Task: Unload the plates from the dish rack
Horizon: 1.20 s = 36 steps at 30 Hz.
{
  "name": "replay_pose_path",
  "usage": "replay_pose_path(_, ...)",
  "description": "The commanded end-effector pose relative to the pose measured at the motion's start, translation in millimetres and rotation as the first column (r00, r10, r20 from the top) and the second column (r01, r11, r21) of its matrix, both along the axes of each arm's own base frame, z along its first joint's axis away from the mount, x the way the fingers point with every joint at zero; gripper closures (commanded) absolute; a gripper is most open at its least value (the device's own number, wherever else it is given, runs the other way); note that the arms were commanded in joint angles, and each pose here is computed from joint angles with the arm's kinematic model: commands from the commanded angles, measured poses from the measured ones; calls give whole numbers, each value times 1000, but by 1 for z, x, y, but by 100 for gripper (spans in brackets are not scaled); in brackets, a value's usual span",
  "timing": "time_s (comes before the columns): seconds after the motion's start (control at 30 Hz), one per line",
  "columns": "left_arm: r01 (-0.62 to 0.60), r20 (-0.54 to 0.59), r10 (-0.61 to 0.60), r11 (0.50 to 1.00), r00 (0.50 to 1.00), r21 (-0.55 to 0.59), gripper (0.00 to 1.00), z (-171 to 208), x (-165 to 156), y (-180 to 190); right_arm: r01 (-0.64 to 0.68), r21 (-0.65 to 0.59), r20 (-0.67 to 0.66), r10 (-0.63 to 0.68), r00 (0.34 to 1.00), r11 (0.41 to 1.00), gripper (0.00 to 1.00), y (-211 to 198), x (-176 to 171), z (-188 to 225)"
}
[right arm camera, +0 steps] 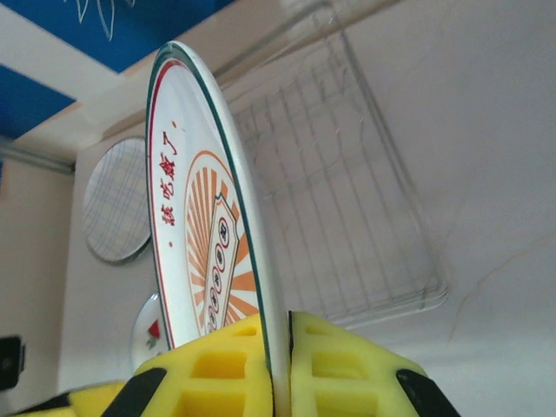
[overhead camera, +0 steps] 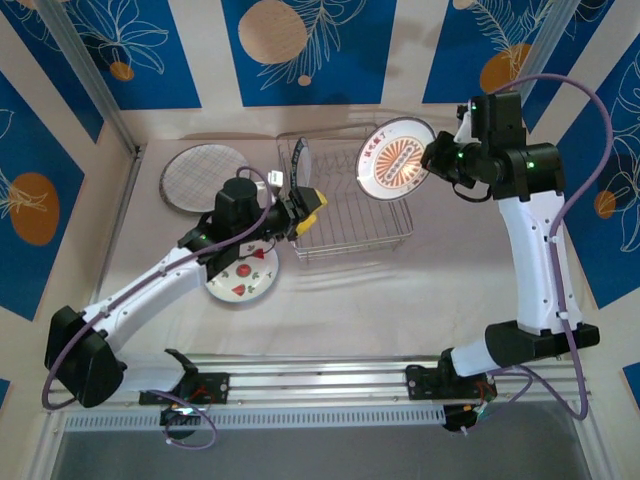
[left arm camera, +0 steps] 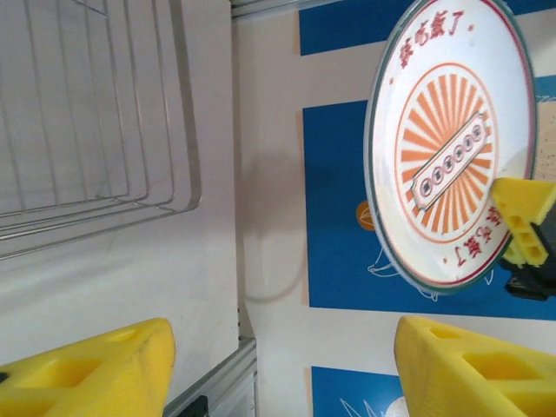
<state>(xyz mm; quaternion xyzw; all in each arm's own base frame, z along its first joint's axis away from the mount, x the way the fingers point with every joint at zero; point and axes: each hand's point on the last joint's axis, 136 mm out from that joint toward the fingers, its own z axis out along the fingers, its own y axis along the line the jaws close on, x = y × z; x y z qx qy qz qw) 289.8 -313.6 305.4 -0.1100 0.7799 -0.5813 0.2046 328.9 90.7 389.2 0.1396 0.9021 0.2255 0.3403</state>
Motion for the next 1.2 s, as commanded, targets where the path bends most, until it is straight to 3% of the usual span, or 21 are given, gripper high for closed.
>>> replay_pose_path(0.0,34,56,-30,997,998,-75,35,28,-1,-14,-141,211,27,138,990,967,100,36,-13,16)
replay_pose_path(0.2,38,54,-33,996,998,-86,38,28,0,-20,-191,356,-25,213,977,915,100,57,-22,-4)
replay_pose_path(0.43,33,49,-29,996,998,-88,40,27,-1,-19,-226,405,-49,268,962,886,100,71,-26,-16)
replay_pose_path(0.63,31,46,-26,995,999,-97,52,27,-2,-19,-259,453,-60,319,946,853,100,85,-30,-24)
replay_pose_path(0.9,19,44,-14,995,999,-102,75,27,-4,-15,-264,474,-82,341,936,840,100,91,-31,-35)
replay_pose_path(1.07,8,44,-3,994,999,-108,100,27,-5,-12,-263,475,-99,348,932,839,100,93,-31,-41)
replay_pose_path(1.17,7,51,-1,993,999,-118,100,29,-6,-11,-271,477,-100,357,929,836,96,94,-31,-43)
